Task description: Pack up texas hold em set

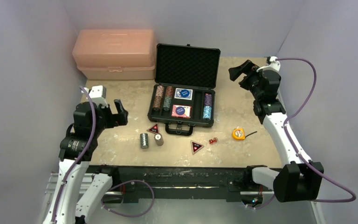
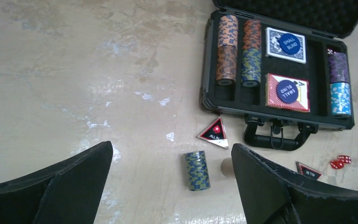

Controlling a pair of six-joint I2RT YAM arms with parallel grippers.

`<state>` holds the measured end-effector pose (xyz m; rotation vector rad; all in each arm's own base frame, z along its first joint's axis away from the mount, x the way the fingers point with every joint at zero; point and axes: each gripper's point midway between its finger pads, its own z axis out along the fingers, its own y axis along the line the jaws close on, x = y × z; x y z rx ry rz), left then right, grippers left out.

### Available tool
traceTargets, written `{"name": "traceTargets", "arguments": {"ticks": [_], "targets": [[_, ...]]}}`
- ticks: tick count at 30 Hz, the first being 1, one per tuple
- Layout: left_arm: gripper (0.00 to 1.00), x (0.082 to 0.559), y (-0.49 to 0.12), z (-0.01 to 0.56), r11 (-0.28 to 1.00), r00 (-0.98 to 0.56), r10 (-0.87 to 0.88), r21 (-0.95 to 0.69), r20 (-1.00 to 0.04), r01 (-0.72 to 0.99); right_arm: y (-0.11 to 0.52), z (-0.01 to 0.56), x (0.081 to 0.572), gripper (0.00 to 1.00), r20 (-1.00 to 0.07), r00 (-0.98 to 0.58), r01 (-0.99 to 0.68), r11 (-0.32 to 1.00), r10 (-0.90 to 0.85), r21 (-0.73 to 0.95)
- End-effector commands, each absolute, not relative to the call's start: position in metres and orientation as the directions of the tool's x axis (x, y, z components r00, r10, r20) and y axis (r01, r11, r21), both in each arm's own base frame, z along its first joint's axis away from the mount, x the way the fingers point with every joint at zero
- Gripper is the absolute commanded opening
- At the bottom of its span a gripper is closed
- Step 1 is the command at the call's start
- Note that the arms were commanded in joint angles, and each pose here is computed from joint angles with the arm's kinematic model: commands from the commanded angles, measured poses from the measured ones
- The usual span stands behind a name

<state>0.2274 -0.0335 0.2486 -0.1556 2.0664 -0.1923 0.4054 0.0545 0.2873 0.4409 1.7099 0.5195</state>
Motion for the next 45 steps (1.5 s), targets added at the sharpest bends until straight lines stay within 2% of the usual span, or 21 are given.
{"name": "traceTargets", "arguments": {"ticks": [1, 7, 16, 22, 28, 37, 45], "targets": [[0.99, 0.231, -0.056, 0.256, 0.971, -0.469, -0.135, -0.21, -0.873, 0.111, 0.068, 0.321, 0.399, 0.99, -0.833, -0.197, -0.093, 0.836, 0.517, 0.541], [0.94, 0.229, -0.076, 0.253, 0.949, -0.49, -0.096, -0.227, -0.866, 0.216, 0.085, 0.333, 0.395, 0.99, -0.856, -0.2, -0.147, 0.849, 0.476, 0.507], [0.85, 0.219, -0.117, 0.25, 0.867, -0.529, -0.03, -0.285, -0.848, 0.408, 0.132, 0.321, 0.381, 0.99, -0.917, -0.246, -0.28, 0.883, 0.313, 0.377], [0.84, 0.211, -0.142, 0.248, 0.798, -0.552, 0.021, -0.318, -0.833, 0.511, 0.147, 0.311, 0.374, 0.99, -0.924, -0.271, -0.347, 0.867, 0.271, 0.357], [0.8, 0.211, -0.153, 0.24, 0.774, -0.581, 0.058, -0.331, -0.812, 0.54, 0.158, 0.31, 0.371, 0.99, -0.925, -0.285, -0.391, 0.85, 0.252, 0.353], [0.72, 0.214, -0.168, 0.21, 0.781, -0.672, 0.168, -0.319, -0.721, 0.538, 0.162, 0.31, 0.368, 0.99, -0.919, -0.294, -0.391, 0.844, 0.264, 0.367], [0.7, 0.214, -0.181, 0.174, 0.81, -0.723, 0.321, -0.219, -0.611, 0.545, 0.172, 0.309, 0.364, 0.99, -0.913, -0.302, -0.43, 0.816, 0.275, 0.387]]}}
